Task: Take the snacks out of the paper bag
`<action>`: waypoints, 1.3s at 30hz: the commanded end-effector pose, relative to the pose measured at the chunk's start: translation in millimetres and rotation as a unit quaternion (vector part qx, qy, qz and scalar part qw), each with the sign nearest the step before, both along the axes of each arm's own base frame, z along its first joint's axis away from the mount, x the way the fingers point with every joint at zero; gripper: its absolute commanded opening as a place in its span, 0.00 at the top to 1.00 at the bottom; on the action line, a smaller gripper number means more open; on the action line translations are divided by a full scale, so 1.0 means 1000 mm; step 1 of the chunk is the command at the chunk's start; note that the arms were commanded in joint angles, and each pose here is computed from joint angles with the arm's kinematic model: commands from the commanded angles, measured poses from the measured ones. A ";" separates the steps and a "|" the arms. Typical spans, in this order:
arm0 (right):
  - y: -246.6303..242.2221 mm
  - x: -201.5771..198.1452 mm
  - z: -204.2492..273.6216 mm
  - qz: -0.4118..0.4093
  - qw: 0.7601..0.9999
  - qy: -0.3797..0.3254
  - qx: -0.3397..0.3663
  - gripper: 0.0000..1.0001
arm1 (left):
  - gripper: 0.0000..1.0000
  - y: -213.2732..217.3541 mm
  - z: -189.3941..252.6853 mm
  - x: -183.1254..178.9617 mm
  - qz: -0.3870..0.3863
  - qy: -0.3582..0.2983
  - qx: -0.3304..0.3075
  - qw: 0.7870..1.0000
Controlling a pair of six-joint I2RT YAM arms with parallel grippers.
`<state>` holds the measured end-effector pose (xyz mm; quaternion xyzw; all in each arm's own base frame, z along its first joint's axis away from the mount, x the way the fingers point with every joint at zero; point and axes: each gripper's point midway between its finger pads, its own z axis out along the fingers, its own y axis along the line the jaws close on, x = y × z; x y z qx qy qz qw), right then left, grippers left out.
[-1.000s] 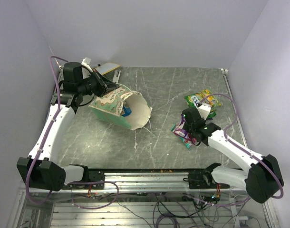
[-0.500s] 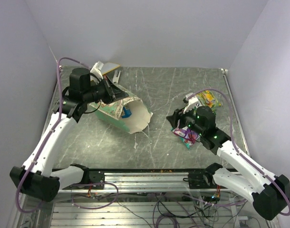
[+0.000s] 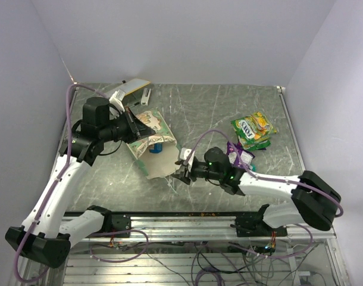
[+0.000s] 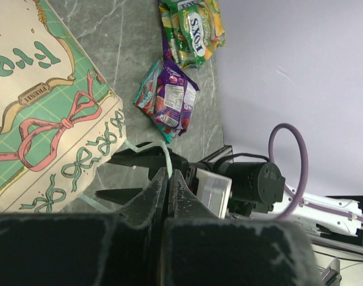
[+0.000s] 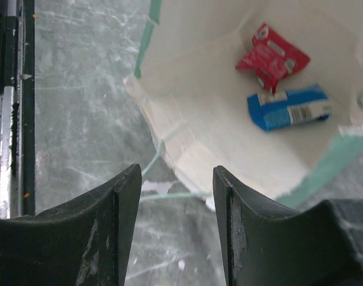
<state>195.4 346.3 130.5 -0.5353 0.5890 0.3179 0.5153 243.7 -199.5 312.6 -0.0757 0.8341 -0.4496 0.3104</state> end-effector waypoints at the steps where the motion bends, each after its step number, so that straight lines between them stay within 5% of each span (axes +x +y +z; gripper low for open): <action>1: 0.032 0.015 0.045 0.002 0.992 -0.109 0.056 0.51 | 0.93 -0.006 0.013 0.011 0.004 -0.013 -0.002 1.000; 6: 0.033 0.039 0.037 -0.102 0.987 -0.054 0.111 0.68 | 0.93 -0.015 0.029 0.024 0.006 -0.033 -0.022 0.999; 10: 0.032 0.055 0.025 -0.152 0.978 -0.049 0.132 0.71 | 0.93 -0.026 0.037 0.035 0.001 -0.042 -0.035 0.999; 24: 0.055 0.123 -0.014 -0.216 0.963 -0.114 0.118 0.54 | 0.93 -0.029 0.041 0.035 -0.013 -0.044 0.017 0.999; 39: 0.076 0.152 -0.062 -0.209 0.970 -0.091 0.085 0.40 | 0.93 -0.032 0.038 0.019 -0.040 -0.042 -0.003 0.998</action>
